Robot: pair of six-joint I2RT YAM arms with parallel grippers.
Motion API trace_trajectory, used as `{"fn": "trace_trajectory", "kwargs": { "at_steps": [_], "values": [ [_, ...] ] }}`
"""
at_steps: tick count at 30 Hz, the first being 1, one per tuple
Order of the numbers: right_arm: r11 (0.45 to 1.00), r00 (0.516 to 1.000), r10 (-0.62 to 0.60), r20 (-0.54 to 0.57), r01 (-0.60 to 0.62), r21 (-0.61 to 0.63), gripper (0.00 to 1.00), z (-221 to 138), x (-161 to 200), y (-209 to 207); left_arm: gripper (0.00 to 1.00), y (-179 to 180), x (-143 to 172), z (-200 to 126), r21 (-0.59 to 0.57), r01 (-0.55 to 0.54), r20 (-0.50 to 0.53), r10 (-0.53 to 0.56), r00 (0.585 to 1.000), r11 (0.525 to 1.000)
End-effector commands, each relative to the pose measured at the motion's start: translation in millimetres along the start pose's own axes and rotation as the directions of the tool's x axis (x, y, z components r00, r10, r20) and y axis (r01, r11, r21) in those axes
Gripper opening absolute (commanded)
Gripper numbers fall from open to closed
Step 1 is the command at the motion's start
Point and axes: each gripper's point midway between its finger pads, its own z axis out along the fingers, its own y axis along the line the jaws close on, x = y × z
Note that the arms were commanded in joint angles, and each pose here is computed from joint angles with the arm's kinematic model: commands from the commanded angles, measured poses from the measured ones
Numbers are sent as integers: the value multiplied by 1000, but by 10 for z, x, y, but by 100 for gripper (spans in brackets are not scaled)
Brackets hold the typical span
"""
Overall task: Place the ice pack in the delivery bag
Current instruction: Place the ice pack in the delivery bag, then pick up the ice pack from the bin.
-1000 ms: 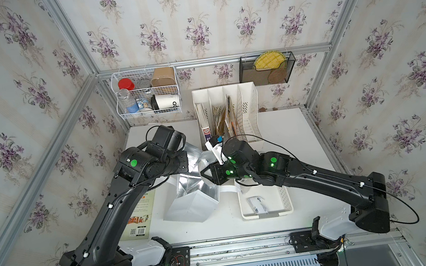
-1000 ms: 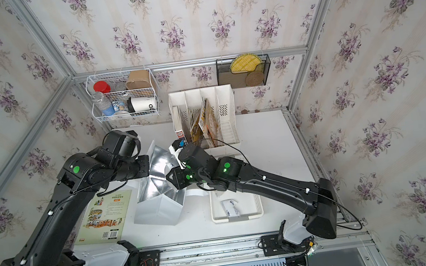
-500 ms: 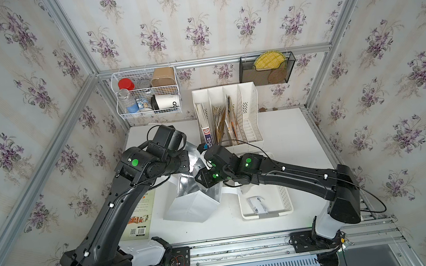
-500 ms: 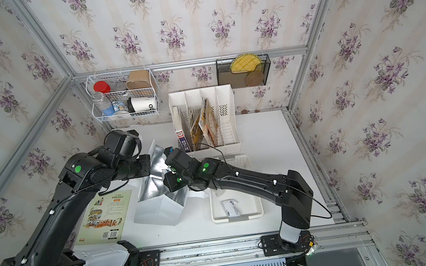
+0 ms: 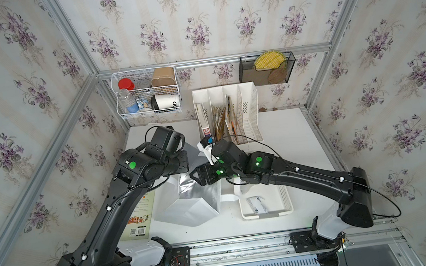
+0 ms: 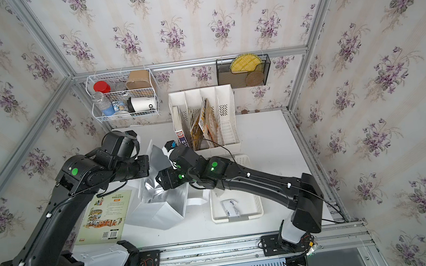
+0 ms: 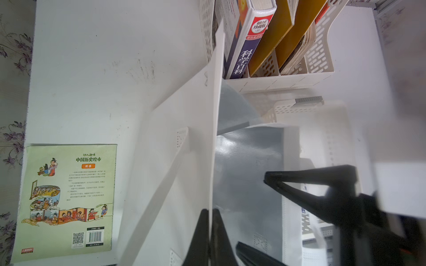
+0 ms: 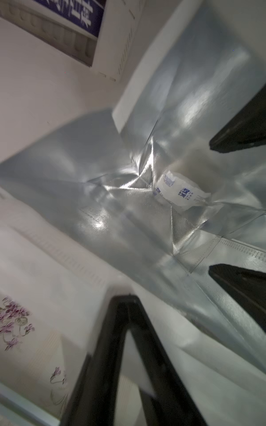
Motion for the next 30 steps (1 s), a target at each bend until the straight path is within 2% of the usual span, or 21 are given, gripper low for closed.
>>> {"fn": "trace_trajectory", "kwargs": {
  "at_steps": [1,4,7,9,12,15,19,23,27,30],
  "values": [
    [998,993,16,118,-23,64,82,-321,-190,-105,0,4,-61,3,-6,4,29,-4,1000,1000],
    [984,972,35,232,-74,159,83,-748,-243,-368,0,10,-60,12,-10,6,29,-5,1000,1000],
    [950,950,58,307,-147,275,86,-1081,-110,-752,0,13,-57,17,-11,7,30,-7,1000,1000],
    [912,932,102,347,-227,341,87,-1270,31,-1041,0,19,-55,20,-14,8,30,-7,1000,1000],
    [826,890,220,399,-388,409,87,-1458,316,-1525,0,22,-59,18,-15,13,33,-13,999,1000],
    [738,825,394,405,-547,396,86,-1441,630,-1925,0,25,-61,25,-15,26,38,-25,999,1000],
    [627,710,615,343,-704,333,86,-1177,981,-2200,0,36,-34,56,-22,38,26,-37,999,999],
    [566,656,687,312,-753,335,85,-966,1077,-2239,0,49,-13,50,-26,45,21,-44,999,999],
    [468,569,768,295,-812,348,86,-768,1177,-2271,0,62,1,42,-26,54,24,-54,998,998],
    [425,523,814,254,-833,353,86,-561,1233,-2262,0,67,-4,35,-26,57,30,-56,998,998]
  ]
}}
